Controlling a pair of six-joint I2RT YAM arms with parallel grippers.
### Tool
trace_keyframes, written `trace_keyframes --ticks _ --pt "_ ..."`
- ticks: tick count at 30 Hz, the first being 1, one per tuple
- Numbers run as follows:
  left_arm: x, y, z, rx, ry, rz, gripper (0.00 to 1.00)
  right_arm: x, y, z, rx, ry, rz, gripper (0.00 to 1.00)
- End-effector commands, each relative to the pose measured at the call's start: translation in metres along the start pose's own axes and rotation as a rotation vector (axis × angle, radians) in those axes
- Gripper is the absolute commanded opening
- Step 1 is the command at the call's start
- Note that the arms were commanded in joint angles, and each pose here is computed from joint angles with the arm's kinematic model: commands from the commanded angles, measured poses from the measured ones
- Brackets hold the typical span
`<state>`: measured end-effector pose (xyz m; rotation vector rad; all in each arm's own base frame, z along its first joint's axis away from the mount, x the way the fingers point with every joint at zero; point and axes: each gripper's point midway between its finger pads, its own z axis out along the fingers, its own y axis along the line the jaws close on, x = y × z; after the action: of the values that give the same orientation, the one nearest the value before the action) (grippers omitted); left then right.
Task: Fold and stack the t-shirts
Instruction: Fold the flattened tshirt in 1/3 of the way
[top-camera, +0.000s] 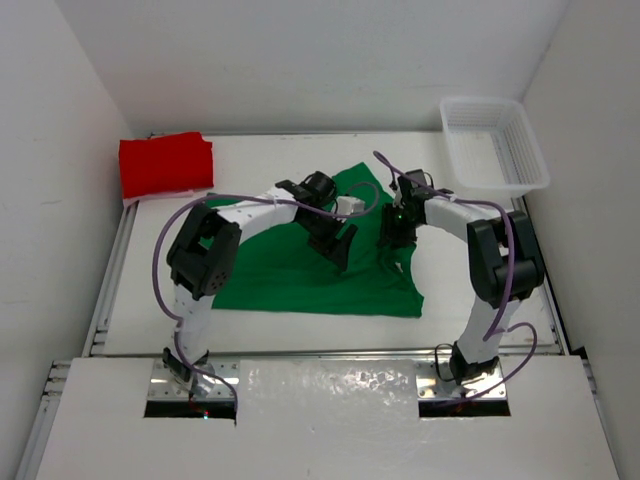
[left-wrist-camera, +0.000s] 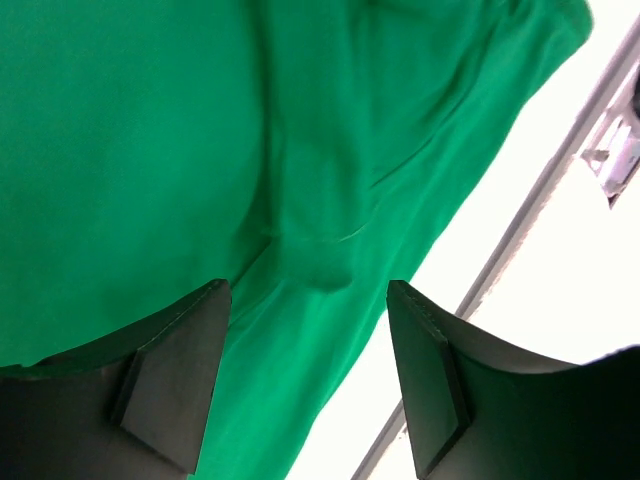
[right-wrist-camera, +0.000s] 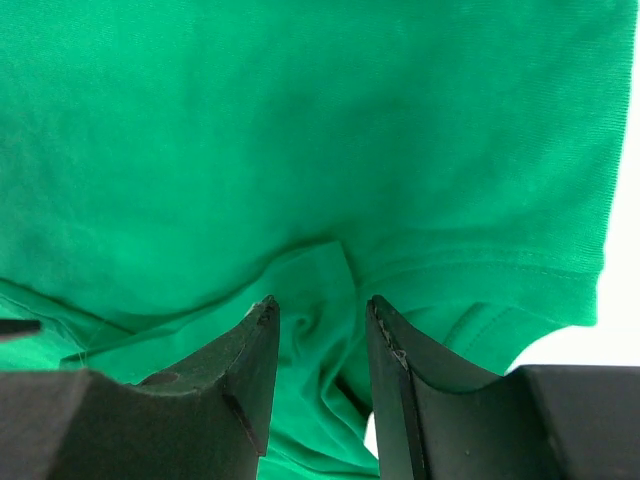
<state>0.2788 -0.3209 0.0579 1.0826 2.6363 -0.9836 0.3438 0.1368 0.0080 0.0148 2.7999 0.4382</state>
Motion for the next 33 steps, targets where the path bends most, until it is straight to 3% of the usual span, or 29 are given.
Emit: trace_keyframes --ticks 1,9,12,13,15,16,19,28,33 --pt "-0.02 -0.021 0.001 0.058 -0.063 0.033 0.61 -0.011 0.013 -0.003 -0.064 -0.052 0.005 0.39" --pt "0.002 -0.023 0.018 0.074 -0.002 0.016 0.49 -0.002 0.012 0.009 -0.077 -0.016 0.027 0.36" --pt "-0.005 -0.02 0.021 0.069 -0.009 0.009 0.31 -0.006 0.012 0.007 -0.072 -0.035 0.024 0.2" --pt "-0.005 -0.015 0.021 0.045 -0.005 0.004 0.17 -0.007 0.011 0.006 -0.07 -0.039 0.023 0.17" --pt "-0.008 -0.005 0.023 -0.006 -0.011 0.004 0.1 -0.01 0.01 0.005 -0.061 -0.046 0.017 0.11" --pt "-0.007 -0.002 0.025 -0.021 -0.006 -0.004 0.0 -0.01 0.009 0.005 -0.058 -0.044 0.017 0.09" --pt "-0.01 0.003 0.025 -0.049 -0.018 0.006 0.0 -0.013 0.005 0.001 -0.052 -0.069 0.014 0.0" --pt "-0.058 0.034 -0.023 -0.362 -0.226 0.177 0.0 -0.032 -0.003 -0.021 -0.039 -0.272 -0.037 0.0" --pt "-0.043 0.041 -0.008 -0.354 -0.169 0.196 0.0 -0.033 -0.003 -0.013 -0.048 -0.261 -0.048 0.0"
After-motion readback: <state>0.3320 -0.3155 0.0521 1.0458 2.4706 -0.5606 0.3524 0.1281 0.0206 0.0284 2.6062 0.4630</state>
